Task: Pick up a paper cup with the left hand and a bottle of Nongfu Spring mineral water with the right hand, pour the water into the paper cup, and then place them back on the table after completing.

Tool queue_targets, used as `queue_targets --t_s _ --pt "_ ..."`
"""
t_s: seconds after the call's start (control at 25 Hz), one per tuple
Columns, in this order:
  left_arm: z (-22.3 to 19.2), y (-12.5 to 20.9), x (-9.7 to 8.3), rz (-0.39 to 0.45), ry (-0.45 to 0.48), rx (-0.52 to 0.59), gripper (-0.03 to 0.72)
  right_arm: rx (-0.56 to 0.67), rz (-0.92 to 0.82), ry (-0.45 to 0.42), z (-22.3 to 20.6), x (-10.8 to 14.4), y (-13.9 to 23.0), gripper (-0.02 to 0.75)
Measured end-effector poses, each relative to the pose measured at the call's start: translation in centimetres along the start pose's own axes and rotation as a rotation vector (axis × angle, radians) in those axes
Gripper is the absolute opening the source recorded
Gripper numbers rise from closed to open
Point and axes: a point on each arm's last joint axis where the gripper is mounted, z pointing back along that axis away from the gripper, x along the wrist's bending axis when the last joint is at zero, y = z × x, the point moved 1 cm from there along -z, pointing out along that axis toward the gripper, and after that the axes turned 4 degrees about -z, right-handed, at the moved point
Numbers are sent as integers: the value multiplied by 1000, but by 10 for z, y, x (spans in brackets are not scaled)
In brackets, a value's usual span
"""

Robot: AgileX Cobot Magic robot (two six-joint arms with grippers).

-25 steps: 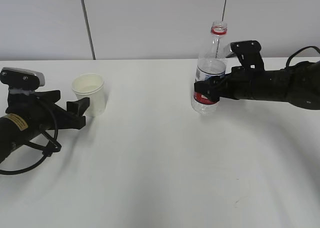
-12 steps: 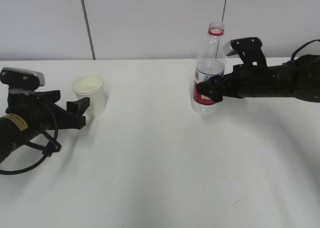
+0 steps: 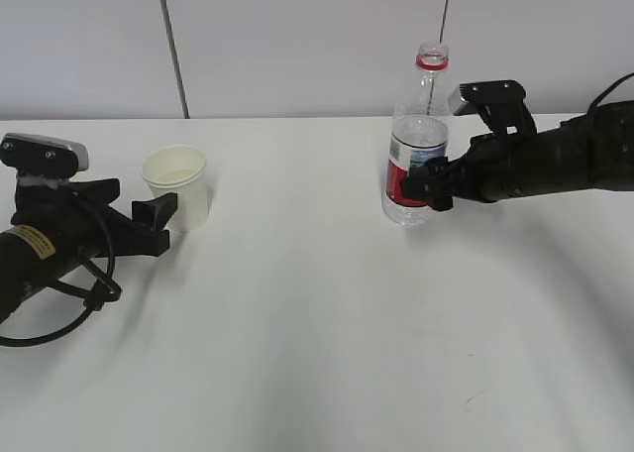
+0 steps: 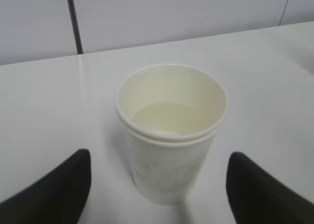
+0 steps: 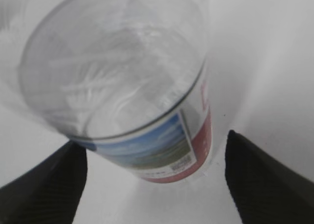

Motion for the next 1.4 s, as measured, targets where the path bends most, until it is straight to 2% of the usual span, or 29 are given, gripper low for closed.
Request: queue_targets --t_s 0.36,0.6,0.92,1.16,1.4 --pt "0 0 0 0 0 0 522 82 21 -17 7 3 3 587" --pt "0 -1 0 -1 -1 2 522 122 -10 -9 15 5 1 575" --pt "4 -11 0 -11 -6 20 522 68 -66 0 34 11 -18 575" --pt "10 -16 0 -20 -7 52 521 66 -64 0 49 18 -15 574" --pt "19 -29 1 -18 -21 94 521 -4 -59 24 84 18 -28 574"
